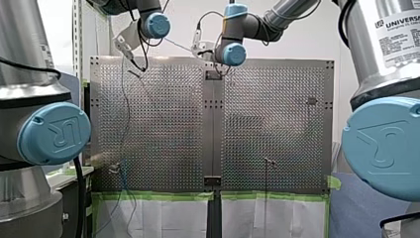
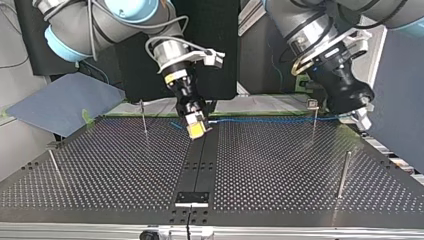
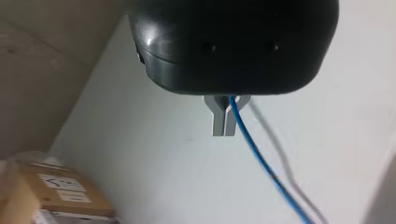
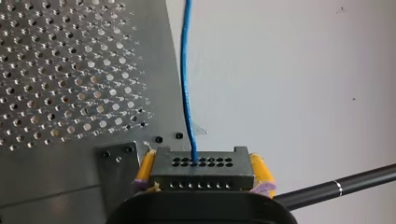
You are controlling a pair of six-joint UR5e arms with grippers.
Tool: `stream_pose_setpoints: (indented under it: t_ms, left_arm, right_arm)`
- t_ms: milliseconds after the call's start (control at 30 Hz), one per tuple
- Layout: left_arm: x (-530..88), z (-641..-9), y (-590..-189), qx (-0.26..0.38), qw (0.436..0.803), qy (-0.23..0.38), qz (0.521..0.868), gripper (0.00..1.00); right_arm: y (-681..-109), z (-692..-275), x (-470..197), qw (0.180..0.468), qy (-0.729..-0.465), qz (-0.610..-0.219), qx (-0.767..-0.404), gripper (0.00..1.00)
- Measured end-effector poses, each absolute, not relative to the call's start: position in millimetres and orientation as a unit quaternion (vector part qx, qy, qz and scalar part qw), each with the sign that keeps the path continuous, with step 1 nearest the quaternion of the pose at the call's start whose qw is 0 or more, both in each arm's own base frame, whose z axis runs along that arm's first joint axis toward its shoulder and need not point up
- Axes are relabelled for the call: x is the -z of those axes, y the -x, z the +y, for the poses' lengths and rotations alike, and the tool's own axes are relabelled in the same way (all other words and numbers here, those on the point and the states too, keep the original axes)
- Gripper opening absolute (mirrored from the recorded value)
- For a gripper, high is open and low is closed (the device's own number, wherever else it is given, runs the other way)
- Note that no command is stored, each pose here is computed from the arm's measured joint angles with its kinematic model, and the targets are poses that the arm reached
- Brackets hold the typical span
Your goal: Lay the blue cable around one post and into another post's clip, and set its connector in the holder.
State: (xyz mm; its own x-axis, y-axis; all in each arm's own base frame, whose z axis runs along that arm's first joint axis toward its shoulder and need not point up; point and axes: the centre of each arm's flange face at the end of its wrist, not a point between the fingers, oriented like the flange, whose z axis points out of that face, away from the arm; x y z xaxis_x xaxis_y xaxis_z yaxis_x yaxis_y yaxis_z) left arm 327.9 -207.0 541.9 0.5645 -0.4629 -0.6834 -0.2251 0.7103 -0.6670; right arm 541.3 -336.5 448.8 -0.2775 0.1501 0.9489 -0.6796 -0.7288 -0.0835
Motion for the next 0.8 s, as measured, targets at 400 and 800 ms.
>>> stream_pose_setpoints:
  t_ms: [400, 800]
  left_arm:
    - [-614, -174, -309, 0.118, 0.82, 0.385, 0.406, 0.0]
    - [-578, -155, -356, 0.103, 0.801, 0.378, 0.454, 0.0]
  right_arm:
    - [-542, -343, -457, 0.273, -0.533, -0.246, -0.762, 0.0]
    - [-541, -346, -458, 0.263, -0.523, -0.254, -0.77, 0.0]
